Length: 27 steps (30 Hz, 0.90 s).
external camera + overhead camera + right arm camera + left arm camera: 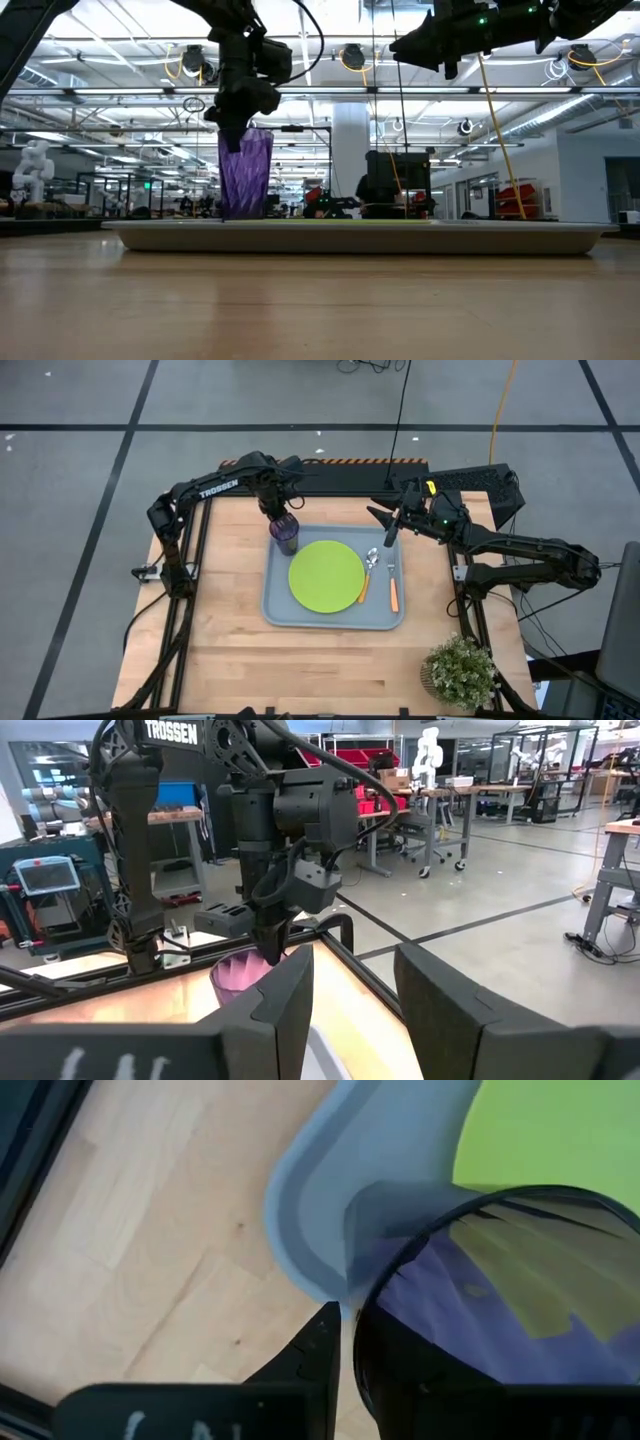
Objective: Pick and place plate/cup/fork/spoon on tray
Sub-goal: Put the violet cup on the gray serving tray to the top left of the green plate
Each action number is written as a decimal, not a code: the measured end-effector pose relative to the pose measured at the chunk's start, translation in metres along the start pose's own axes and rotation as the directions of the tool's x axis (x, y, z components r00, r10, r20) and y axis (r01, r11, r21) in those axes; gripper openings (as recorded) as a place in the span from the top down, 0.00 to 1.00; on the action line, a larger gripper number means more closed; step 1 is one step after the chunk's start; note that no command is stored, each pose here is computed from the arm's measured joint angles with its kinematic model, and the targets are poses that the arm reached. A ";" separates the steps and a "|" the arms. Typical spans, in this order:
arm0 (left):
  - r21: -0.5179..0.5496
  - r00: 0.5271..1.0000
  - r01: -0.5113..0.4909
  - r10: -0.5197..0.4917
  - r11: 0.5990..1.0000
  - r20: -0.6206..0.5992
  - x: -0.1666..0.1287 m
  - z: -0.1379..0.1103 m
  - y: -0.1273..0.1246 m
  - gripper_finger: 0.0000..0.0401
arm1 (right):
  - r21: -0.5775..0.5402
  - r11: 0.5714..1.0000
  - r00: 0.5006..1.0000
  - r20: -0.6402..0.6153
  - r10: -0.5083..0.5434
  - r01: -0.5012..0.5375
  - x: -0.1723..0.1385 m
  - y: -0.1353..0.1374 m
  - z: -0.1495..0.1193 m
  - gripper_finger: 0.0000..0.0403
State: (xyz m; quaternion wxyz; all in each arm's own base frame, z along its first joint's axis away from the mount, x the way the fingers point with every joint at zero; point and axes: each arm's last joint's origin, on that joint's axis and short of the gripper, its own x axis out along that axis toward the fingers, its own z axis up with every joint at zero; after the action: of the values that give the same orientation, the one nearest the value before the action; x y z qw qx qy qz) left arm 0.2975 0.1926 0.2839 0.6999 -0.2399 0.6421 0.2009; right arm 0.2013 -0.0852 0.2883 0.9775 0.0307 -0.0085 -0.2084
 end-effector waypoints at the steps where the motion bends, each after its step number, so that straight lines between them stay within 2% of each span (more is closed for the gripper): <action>1: 0.005 1.000 0.000 0.000 1.000 -0.001 0.000 0.000 0.000 0.88 | 0.000 1.000 1.000 0.000 0.000 0.000 0.000 0.000 0.000 0.67; 10: 0.022 1.000 -0.020 0.020 1.000 0.010 -0.003 0.001 0.001 0.88 | 0.003 1.000 1.000 -0.009 0.001 -0.001 0.000 0.000 -0.001 0.67; 22: 0.028 0.997 -0.022 0.019 0.999 0.072 -0.035 0.003 -0.002 0.88 | 0.003 1.000 1.000 -0.019 0.000 0.000 0.000 0.000 -0.002 0.67; 27: 0.028 0.997 -0.022 0.020 0.999 0.080 -0.051 0.000 -0.004 0.84 | 0.003 1.000 1.000 -0.023 0.000 0.000 0.000 0.000 -0.002 0.67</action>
State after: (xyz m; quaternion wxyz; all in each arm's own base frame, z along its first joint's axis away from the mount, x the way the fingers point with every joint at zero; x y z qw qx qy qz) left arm 0.2947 0.1906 0.3354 0.7261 -0.2147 0.6191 0.2084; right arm 0.2013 -0.0851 0.2862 0.9775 0.0347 0.0022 -0.2079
